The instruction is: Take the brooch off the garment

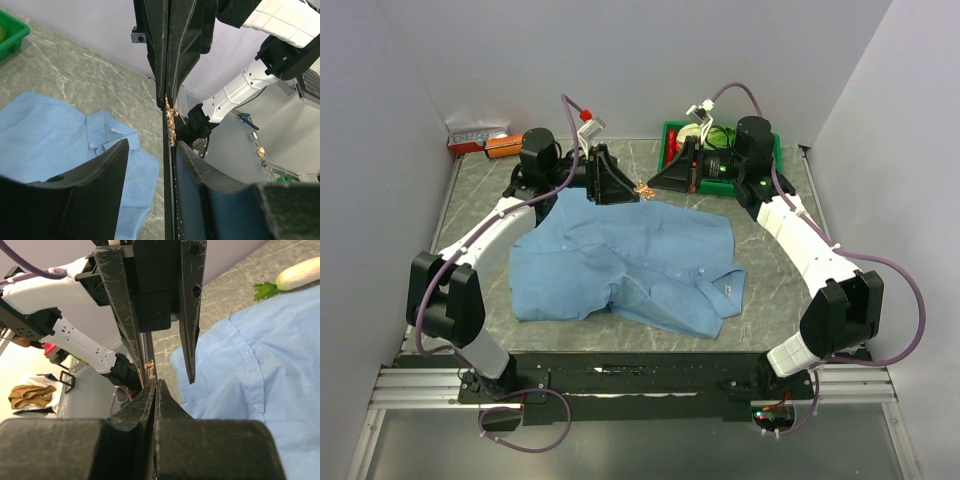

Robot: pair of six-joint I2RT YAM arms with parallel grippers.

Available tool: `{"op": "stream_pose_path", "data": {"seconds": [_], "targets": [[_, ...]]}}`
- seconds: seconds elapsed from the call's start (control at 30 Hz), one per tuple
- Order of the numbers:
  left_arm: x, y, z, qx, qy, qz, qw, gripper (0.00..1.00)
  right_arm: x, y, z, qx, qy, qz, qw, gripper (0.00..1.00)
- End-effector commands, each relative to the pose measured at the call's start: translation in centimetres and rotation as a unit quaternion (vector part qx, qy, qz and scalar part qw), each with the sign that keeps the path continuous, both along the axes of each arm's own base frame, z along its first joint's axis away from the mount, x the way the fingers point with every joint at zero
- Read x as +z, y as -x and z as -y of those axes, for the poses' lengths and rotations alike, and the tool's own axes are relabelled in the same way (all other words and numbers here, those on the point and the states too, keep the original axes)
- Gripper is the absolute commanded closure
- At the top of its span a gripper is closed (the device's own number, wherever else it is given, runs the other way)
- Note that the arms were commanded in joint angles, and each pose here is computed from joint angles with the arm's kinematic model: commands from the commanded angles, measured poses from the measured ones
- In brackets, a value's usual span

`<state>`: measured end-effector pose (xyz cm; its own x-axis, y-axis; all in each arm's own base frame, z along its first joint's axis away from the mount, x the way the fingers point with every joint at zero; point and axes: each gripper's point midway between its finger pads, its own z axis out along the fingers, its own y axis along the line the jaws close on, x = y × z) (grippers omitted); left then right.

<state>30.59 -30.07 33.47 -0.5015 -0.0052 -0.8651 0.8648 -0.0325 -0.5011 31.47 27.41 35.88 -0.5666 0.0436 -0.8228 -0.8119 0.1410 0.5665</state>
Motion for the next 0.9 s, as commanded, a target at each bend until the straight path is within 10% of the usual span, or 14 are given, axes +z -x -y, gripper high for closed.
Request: {"op": "stream_pose_path", "data": {"seconds": [0.0,0.53,0.87], "targets": [[2.5,0.2,0.3,-0.017,0.019,0.042,0.999,0.53,1.0,0.0,0.0,-0.002,-0.008,0.030,1.000,1.00],[2.1,-0.6,0.6,-0.026,0.020,0.040,0.999,0.68,0.0,-1.1,-0.5,-0.003,0.002,0.023,1.000,1.00],[2.1,-1.2,0.7,-0.029,0.021,0.045,0.998,0.99,0.1,-1.5,-0.6,-0.001,-0.002,0.025,1.000,1.00]]}}
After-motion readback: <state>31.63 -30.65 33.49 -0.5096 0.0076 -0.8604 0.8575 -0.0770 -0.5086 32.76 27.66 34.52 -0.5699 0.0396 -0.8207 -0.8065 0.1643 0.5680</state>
